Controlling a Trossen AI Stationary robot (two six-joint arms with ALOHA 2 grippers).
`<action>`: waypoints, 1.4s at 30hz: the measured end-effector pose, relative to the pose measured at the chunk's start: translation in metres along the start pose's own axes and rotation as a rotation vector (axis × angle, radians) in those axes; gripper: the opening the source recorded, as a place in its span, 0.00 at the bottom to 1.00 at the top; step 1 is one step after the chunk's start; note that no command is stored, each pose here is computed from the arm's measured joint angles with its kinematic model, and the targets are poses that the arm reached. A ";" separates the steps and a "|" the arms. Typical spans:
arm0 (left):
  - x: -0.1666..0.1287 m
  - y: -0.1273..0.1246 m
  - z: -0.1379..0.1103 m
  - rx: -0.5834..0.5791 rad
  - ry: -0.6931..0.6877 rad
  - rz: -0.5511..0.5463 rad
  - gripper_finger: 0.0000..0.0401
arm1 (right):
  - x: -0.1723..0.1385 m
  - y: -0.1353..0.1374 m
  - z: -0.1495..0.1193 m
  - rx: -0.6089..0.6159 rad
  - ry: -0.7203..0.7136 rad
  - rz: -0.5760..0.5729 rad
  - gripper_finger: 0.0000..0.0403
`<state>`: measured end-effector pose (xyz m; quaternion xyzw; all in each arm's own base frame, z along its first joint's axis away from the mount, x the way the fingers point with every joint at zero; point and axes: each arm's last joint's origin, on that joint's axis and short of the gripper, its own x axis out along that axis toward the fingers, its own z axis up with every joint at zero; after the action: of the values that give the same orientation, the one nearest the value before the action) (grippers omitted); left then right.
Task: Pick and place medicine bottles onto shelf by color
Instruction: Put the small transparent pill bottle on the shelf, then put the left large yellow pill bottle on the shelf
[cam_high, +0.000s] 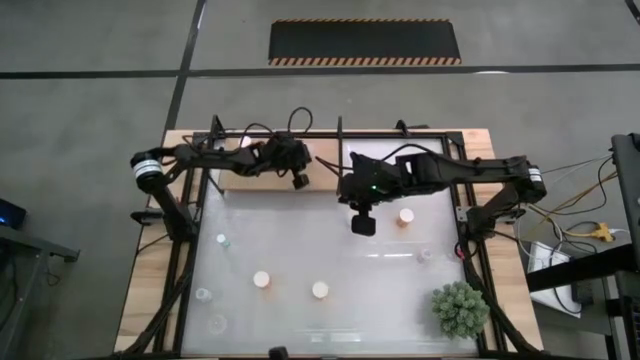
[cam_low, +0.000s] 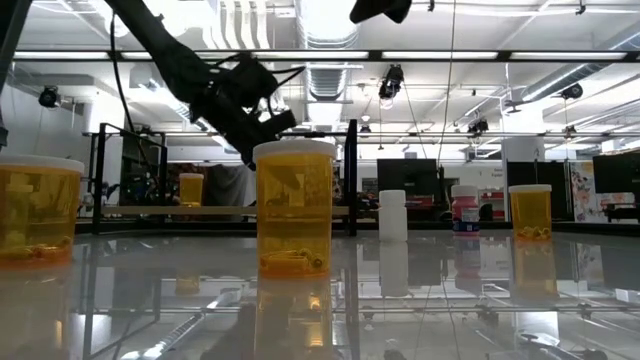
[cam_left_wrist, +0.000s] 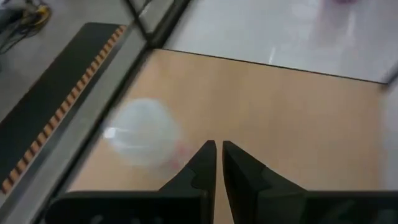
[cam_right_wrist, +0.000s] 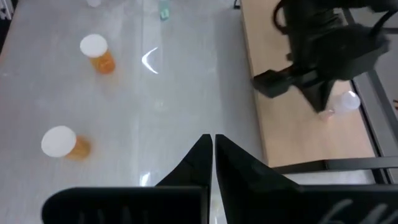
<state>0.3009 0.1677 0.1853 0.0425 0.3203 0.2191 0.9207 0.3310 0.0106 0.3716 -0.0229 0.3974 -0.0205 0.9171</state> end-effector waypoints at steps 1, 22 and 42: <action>0.001 0.003 -0.001 -0.006 -0.003 0.010 0.03 | 0.001 0.000 -0.001 0.000 0.003 0.000 0.02; -0.045 0.009 0.026 -0.086 -0.099 0.021 0.03 | 0.024 0.012 -0.015 -0.056 0.021 -0.004 0.02; -0.190 -0.107 0.044 -0.193 -0.342 -0.487 0.03 | 0.080 0.043 -0.096 -0.320 -0.458 0.080 0.02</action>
<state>0.2352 -0.0079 0.3048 -0.0865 0.1391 0.0113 0.9864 0.3164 0.0470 0.2453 -0.1558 0.1785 0.0842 0.9679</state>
